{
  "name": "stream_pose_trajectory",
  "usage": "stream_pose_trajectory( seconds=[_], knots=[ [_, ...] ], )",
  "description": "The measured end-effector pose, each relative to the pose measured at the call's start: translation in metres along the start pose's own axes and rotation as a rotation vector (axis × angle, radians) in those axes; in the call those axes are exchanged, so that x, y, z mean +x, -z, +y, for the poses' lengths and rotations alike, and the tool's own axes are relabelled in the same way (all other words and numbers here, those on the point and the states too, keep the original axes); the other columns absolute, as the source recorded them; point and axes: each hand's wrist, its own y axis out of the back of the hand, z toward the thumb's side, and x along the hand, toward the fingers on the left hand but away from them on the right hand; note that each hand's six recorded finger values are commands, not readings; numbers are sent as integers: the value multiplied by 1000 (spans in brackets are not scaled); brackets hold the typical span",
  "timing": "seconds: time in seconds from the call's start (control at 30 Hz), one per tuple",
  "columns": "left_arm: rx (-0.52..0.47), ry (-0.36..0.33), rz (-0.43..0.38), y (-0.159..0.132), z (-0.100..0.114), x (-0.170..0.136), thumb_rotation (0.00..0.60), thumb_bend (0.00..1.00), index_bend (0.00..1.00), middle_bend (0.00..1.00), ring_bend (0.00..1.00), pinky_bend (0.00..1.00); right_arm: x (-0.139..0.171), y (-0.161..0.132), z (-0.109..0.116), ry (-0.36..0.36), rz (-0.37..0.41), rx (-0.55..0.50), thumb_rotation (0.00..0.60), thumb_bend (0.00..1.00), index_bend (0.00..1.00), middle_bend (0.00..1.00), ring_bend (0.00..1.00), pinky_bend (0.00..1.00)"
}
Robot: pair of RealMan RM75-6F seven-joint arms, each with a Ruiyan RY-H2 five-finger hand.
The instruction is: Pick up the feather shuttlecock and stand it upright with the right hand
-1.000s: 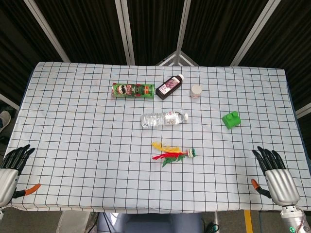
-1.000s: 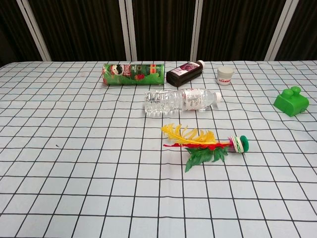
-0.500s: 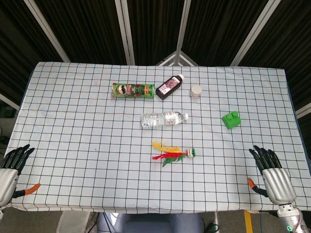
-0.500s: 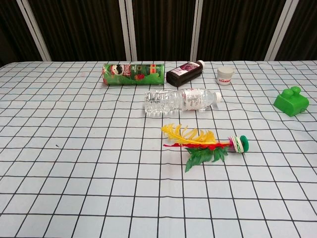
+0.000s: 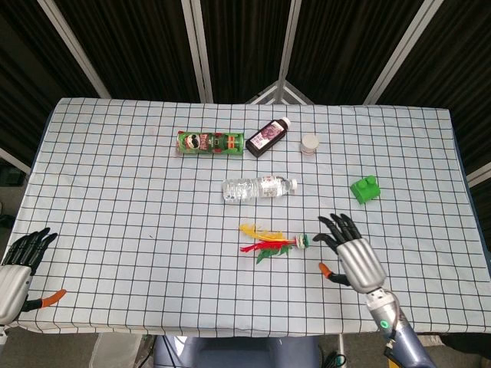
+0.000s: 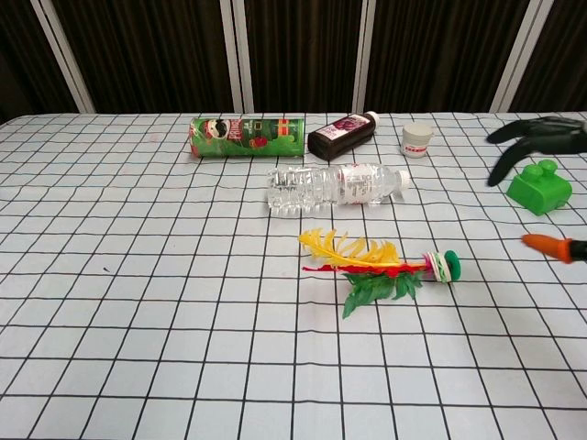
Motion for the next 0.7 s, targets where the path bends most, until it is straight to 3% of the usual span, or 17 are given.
stream_pose_trajectory(
  seconds=[0.4,0.7],
  knots=[
    [-9,10,5,1,0,2,600,0,0,0,0,0,-49,-65,-75,-105,40,-114,600,364,422,171,0,0],
    [-14,13,2,1,0,2,600,0,0,0,0,0,-66,-82,-96,-86,26,-155,600,364,441,190,0,0]
  ],
)
